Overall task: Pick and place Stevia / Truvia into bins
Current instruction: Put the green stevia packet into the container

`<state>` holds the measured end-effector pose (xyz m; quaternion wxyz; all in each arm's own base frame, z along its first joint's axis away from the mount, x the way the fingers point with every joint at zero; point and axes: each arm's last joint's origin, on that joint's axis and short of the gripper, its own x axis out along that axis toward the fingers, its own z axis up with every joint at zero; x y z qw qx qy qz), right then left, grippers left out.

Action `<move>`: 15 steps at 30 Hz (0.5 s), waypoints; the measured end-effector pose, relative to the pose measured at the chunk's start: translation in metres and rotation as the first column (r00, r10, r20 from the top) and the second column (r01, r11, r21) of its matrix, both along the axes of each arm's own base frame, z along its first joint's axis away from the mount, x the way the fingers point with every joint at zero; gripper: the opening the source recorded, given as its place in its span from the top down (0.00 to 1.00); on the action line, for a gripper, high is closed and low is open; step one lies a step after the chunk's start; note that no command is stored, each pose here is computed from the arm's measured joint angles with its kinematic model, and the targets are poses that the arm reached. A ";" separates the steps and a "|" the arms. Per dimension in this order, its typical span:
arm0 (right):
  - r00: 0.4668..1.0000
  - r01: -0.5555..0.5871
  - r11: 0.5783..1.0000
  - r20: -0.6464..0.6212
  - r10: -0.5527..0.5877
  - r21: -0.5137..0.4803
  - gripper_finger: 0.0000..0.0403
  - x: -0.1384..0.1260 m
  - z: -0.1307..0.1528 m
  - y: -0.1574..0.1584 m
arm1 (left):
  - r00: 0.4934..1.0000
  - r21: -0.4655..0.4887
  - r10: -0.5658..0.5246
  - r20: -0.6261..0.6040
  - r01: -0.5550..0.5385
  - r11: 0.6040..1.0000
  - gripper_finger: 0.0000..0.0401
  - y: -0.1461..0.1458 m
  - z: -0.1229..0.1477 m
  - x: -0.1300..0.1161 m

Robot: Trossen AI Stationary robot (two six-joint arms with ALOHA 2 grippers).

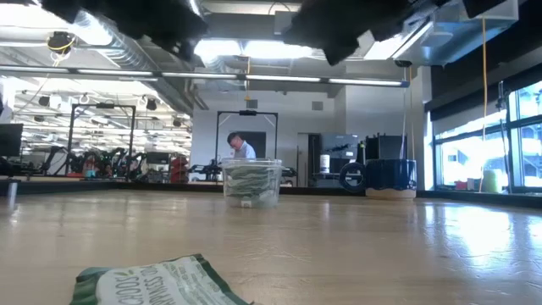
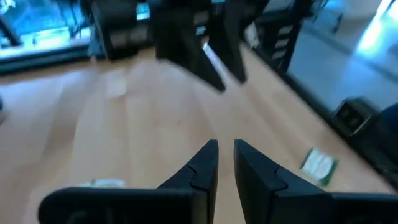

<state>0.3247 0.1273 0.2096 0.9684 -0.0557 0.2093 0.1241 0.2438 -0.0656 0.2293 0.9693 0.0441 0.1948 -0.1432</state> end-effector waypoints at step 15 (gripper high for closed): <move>0.970 -0.138 0.988 -0.213 0.120 -0.074 0.71 0.076 -0.033 0.099 | 1.000 -0.128 -0.007 0.010 0.009 0.992 0.88 -0.013 -0.019 -0.022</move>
